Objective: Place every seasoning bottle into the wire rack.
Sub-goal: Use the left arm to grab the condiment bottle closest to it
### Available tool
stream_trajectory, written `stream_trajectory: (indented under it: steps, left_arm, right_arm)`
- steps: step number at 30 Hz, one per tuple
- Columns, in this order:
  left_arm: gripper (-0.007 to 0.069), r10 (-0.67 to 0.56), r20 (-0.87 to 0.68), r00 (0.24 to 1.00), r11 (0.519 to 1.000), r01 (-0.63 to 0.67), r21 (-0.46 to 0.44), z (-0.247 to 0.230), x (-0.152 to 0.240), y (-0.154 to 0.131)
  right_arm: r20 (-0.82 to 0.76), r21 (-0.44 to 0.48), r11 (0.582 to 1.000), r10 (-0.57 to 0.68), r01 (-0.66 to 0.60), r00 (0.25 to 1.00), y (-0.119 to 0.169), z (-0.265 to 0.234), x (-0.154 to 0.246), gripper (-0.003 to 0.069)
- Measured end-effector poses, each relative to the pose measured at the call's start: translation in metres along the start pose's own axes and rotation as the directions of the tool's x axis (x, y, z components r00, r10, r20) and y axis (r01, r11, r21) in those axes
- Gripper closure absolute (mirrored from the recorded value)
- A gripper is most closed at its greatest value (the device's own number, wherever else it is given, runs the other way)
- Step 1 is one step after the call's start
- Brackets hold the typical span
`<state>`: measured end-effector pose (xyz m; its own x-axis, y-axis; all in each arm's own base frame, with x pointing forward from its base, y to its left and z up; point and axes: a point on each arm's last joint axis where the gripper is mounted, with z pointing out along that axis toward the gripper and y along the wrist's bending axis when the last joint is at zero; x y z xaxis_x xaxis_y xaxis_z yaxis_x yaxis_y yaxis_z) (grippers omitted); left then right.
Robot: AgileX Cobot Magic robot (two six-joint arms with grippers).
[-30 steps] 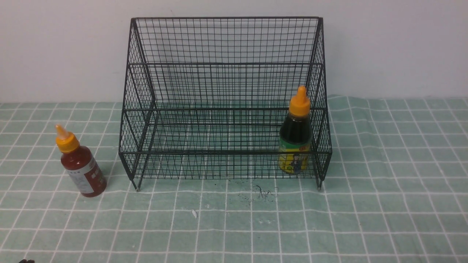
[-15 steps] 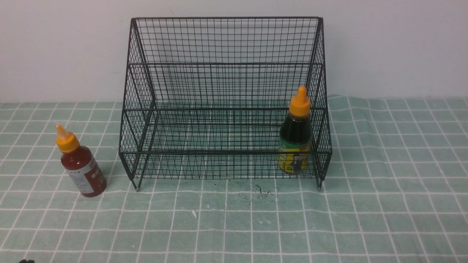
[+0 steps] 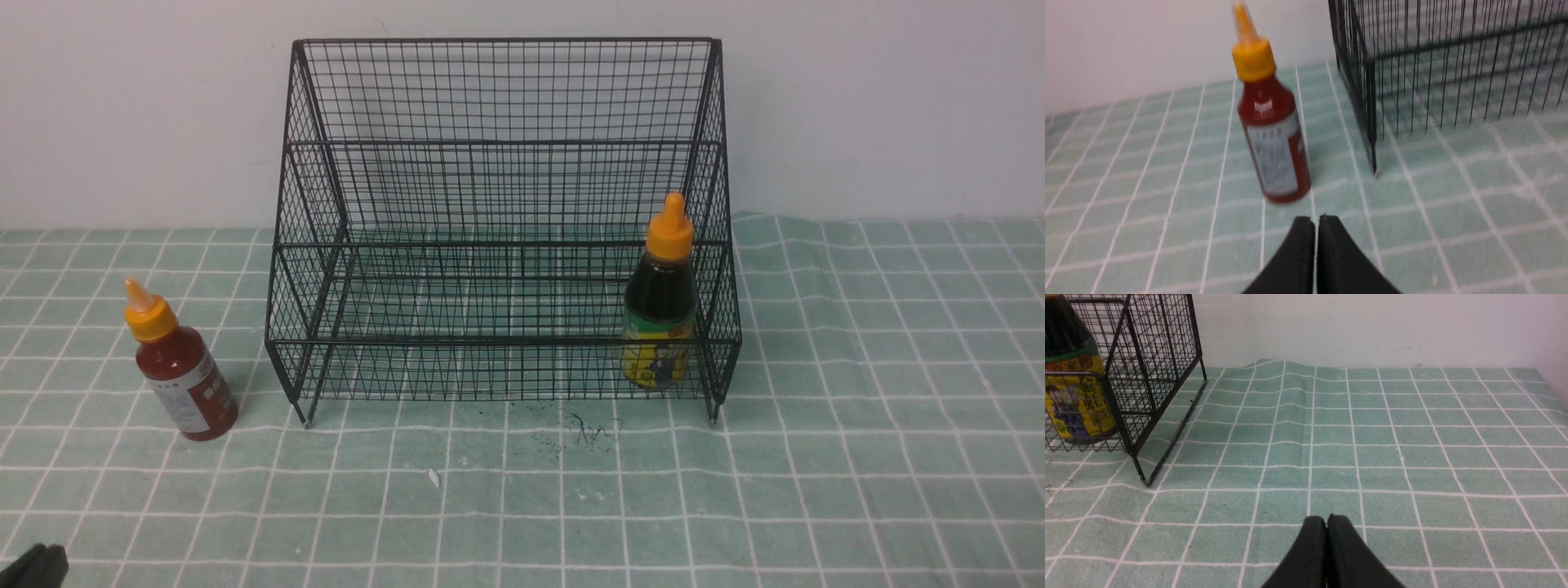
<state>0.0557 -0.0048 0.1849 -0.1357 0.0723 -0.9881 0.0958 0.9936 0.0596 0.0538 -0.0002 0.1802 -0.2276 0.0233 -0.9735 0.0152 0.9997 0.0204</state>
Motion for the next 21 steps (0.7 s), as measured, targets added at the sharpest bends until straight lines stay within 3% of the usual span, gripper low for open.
stream_trajectory:
  steps: [5, 9, 12, 14, 16, 19, 21]
  left_arm:
    - [0.0631, -0.113, 0.303, 0.946, 0.993, 0.115, 0.011, -0.004, -0.028, 0.002]
    - [0.0631, -0.227, 0.607, 0.762, 0.969, 0.242, 0.058, -0.019, -0.056, 0.009]
    - [0.0631, -0.309, 0.686, 0.659, 0.94, 0.323, 0.112, -0.031, -0.079, 0.014]
    - [0.0631, -0.356, 0.667, 0.654, 0.923, 0.357, 0.142, -0.037, -0.105, 0.016]
    - [0.0631, -0.382, 0.583, 0.717, 0.918, 0.365, 0.154, -0.036, -0.132, 0.014]
    - [0.0631, -0.389, 0.276, 0.879, 0.921, 0.366, 0.133, -0.015, -0.156, 0.006]
    - [0.0631, -0.372, 0.024, 0.928, 0.923, 0.367, 0.117, 0.002, -0.171, 0.001]
  right_arm:
    - [0.0, 0.0, 1.0, 0.0, 0.0, 1.0, 0.0, 0.0, 0.0, 0.0673]
    - [0.001, 0.0, 1.0, 0.0, 0.0, 1.0, 0.0, 0.0, 0.0, 0.0673]
    - [0.001, 0.0, 1.0, 0.0, 0.0, 1.0, 0.0, 0.0, 0.0, 0.0673]
    - [0.001, 0.0, 1.0, 0.0, 0.0, 1.0, 0.0, 0.0, 0.0, 0.0673]
    - [0.001, 0.0, 1.0, 0.0, 0.0, 1.0, 0.0, 0.0, 0.0, 0.0673]
    - [0.001, 0.0, 1.0, 0.0, 0.0, 1.0, 0.0, 0.0, 0.0, 0.0673]
    - [0.001, 0.0, 1.0, 0.0, 0.0, 1.0, 0.0, 0.0, 0.0, 0.0673]
